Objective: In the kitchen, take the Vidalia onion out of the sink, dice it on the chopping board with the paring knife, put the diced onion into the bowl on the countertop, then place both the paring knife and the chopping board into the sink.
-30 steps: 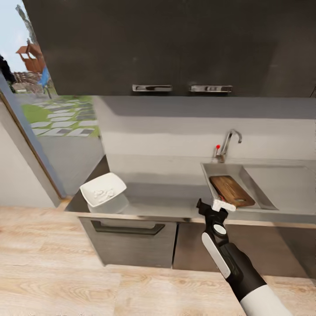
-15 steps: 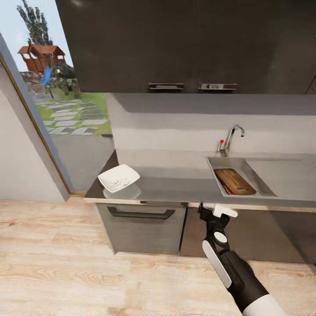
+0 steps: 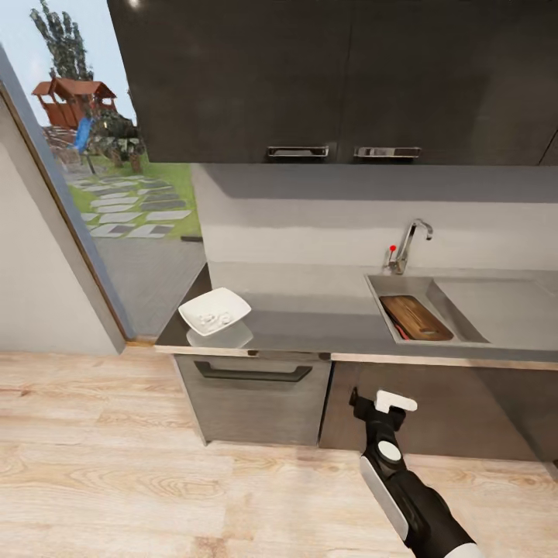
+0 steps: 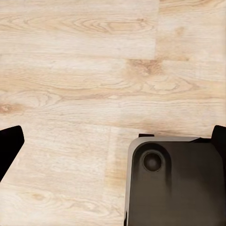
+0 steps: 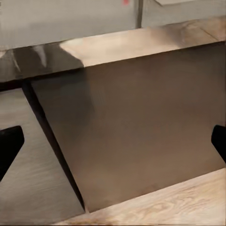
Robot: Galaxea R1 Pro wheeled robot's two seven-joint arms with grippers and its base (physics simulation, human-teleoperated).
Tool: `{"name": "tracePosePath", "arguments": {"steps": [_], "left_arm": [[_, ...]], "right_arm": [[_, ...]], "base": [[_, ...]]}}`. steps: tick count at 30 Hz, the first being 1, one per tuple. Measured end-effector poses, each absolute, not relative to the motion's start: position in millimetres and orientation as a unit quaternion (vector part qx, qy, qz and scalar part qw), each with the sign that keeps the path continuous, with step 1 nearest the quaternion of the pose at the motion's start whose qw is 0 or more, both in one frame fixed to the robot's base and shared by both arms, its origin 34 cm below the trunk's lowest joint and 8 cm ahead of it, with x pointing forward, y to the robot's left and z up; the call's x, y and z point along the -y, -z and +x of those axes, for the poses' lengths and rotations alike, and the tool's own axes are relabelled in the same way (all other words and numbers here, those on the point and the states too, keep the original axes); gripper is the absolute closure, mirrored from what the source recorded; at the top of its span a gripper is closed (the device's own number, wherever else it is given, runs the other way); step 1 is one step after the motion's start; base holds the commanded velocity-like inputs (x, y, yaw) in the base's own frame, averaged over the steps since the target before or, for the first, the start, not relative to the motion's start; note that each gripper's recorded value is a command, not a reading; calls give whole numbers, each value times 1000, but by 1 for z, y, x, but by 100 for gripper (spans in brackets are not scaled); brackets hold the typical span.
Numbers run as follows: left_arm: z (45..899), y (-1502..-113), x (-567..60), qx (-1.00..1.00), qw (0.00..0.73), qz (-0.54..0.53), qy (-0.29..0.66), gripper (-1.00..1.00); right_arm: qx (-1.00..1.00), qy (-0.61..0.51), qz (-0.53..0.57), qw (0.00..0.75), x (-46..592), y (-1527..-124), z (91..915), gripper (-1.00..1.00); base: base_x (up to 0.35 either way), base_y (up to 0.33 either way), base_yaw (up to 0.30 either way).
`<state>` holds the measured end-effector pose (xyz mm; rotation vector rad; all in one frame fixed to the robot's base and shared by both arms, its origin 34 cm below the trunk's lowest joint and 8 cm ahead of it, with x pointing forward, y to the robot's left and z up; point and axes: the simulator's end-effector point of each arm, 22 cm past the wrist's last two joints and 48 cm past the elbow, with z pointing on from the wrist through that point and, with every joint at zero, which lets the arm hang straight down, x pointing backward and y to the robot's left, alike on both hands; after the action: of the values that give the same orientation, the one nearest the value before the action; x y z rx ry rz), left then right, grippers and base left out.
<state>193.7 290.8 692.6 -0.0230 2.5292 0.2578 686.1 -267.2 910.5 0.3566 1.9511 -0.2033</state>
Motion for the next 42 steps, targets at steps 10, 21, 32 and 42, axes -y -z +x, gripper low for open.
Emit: {"name": "tracePosePath", "arguments": {"steps": [10, 21, 32, 42], "left_arm": [[194, -693, -291, -950, 295, -9, -97, -100], [194, -693, -291, -950, 295, -9, -97, -100], [194, -693, -292, -950, 296, -9, -98, -100], [195, -694, -295, -949, 297, -9, -102, -100]], "right_arm": [[-869, 71, 104, 478, 266, -803, 631, -100], [-922, 54, 48, 381, 279, -694, 504, -100], [-945, 61, 33, 318, 290, -662, 435, -100], [-956, 68, 31, 283, 299, -650, 400, -100]], "base": [[0, 0, 0], [0, 0, 0], [0, 0, 0], [0, 0, 0]]}}
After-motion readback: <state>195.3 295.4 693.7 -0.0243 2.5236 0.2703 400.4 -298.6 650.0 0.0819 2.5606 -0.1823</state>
